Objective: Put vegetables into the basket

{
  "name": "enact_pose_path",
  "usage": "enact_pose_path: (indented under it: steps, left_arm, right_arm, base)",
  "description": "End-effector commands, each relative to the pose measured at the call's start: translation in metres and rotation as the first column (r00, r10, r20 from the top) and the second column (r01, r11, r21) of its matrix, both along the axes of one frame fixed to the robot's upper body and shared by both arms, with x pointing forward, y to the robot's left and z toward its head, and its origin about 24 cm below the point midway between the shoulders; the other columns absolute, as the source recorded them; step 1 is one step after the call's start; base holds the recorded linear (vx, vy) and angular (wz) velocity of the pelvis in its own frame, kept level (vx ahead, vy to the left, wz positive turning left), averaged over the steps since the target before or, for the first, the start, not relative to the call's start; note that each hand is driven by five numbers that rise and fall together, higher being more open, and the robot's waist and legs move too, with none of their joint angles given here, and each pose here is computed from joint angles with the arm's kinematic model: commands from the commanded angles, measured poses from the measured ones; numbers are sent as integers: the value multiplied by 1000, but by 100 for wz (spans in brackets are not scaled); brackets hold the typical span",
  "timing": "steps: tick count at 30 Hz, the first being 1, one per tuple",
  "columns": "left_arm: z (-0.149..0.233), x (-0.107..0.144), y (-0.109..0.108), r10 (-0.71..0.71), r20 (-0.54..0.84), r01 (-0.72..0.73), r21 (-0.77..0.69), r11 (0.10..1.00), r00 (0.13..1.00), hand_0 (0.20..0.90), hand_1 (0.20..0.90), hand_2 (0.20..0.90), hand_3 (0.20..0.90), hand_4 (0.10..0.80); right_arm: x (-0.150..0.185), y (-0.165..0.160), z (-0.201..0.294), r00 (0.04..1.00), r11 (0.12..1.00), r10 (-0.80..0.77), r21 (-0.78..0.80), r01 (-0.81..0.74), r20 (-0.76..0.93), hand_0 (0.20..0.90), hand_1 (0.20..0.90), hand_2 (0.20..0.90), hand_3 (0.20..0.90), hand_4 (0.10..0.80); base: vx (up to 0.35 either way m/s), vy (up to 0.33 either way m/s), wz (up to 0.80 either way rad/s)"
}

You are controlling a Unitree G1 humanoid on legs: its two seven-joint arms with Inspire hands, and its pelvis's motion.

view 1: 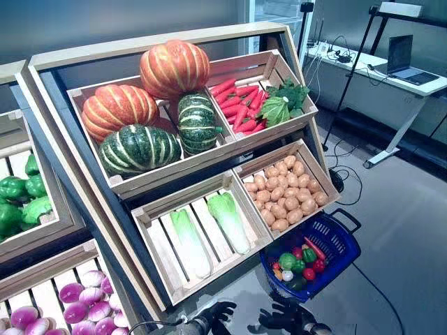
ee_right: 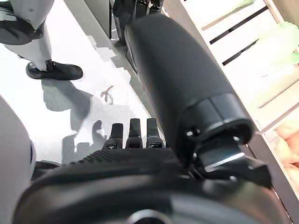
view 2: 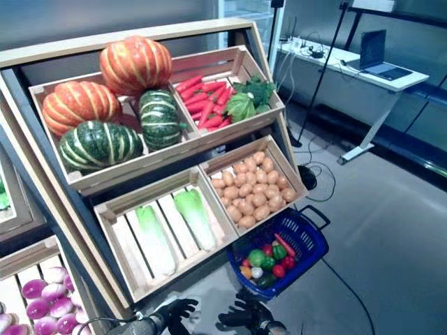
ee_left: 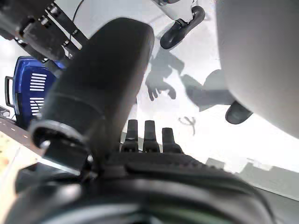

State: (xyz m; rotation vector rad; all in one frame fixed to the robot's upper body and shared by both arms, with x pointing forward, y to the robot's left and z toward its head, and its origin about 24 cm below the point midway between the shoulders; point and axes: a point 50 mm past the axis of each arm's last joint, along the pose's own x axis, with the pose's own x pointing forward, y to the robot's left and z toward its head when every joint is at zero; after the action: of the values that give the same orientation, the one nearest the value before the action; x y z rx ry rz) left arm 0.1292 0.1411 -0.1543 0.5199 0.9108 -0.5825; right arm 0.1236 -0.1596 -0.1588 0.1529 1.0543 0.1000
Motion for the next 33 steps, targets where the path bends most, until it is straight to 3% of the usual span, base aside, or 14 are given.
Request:
enact_pose_path:
  steps: [1,11,18,21,25,27,30,33]
  left_arm:
    - [12,28,-17,-85,126,90,-34,995,988,900,900,900,900,800]
    - [16,33,-22,-224,181,223,24,974,958,900,900,900,900,800]
    - [22,40,-25,-316,315,293,120,949,895,900,900,900,900,800]
    - [35,54,-24,-358,459,307,186,934,813,900,900,900,900,800]
    - [72,89,-11,-444,645,304,323,896,621,900,900,900,900,800]
    - [114,117,7,-494,737,255,422,870,461,900,900,900,900,800]
    - [162,136,29,-565,767,182,536,825,304,900,900,900,900,800]
    - [186,144,43,-593,765,135,579,804,249,900,900,900,900,800]
  right_arm:
    - [41,18,14,992,999,6,44,-11,127,900,900,900,900,800]
    - [41,13,13,994,999,-11,48,6,109,900,900,900,900,800]
    - [40,11,13,995,999,-17,42,13,97,900,900,900,900,800]
    - [40,7,13,996,999,-31,37,28,88,900,900,900,900,800]
    - [43,-7,15,992,996,-87,25,85,89,900,900,900,900,800]
    - [39,-20,14,987,990,-139,10,138,85,900,900,900,900,800]
    - [26,-30,11,978,981,-191,0,192,78,900,900,900,900,800]
    - [20,-34,10,977,981,-193,-11,195,88,900,900,900,900,800]
  base:
    - [0,0,0]
    - [0,0,0]
    - [0,0,0]
    - [0,9,-4]
    - [-4,50,-5]
    - [23,63,-1]
    - [38,29,1]
    - [39,-2,7]
